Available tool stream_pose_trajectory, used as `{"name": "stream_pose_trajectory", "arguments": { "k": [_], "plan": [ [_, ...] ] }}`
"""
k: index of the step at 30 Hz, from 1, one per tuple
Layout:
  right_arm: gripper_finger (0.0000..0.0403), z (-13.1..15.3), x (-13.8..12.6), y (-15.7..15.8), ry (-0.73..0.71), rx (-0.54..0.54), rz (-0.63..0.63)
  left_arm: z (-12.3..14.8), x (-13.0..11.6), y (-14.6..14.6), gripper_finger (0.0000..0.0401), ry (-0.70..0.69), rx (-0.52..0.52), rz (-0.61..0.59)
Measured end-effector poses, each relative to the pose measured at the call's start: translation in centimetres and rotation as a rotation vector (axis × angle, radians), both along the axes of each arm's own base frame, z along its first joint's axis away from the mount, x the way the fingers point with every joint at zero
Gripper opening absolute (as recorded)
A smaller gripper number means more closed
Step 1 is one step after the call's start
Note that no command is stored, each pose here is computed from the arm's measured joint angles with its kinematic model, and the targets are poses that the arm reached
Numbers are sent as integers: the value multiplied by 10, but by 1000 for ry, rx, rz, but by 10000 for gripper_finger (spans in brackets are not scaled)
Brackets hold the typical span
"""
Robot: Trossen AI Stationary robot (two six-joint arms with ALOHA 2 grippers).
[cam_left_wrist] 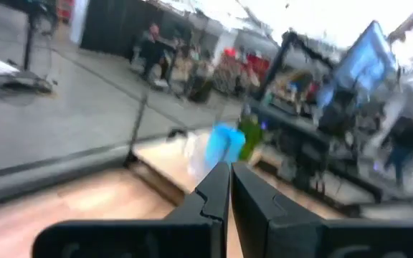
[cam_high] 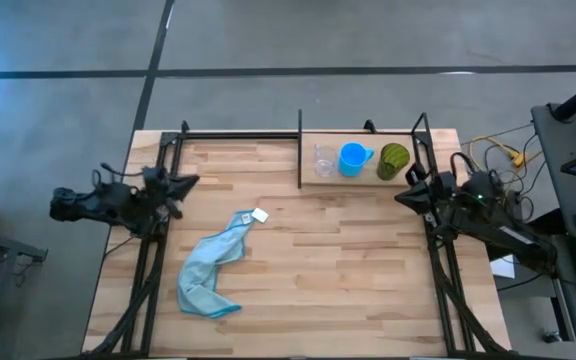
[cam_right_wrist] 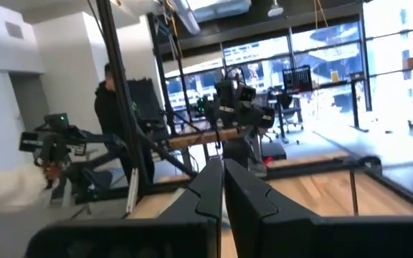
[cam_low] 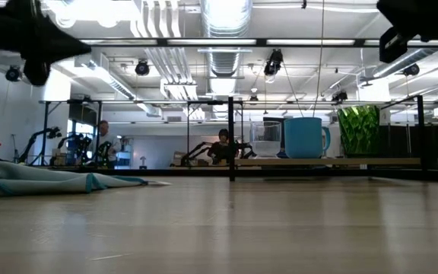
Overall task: Stack small to large cups/mugs on shelf
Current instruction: Return to Home Position
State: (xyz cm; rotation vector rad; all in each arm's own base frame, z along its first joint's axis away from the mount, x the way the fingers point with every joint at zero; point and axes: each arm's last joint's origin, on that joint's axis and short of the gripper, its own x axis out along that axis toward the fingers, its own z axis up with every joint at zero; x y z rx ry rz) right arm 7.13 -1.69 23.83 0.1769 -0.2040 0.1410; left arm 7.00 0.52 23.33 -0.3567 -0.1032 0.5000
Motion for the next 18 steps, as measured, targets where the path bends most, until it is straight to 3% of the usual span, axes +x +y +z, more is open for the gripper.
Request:
{"name": "stream_pose_trajectory", "arguments": {
  "k": [5,8,10,18],
  "plan": [
    [9,-22,8,-4,50,36,3,-24,12,-3,1,-21,0,-13],
    [9,-31,12,-6,-21,37,11,-38,18,-4,1,-37,-3,-13],
    [9,-38,13,-6,-94,20,18,-41,19,-4,1,-77,6,-12],
    [9,-34,13,0,-136,68,110,-37,19,-4,1,-157,58,2]
  ]
}}
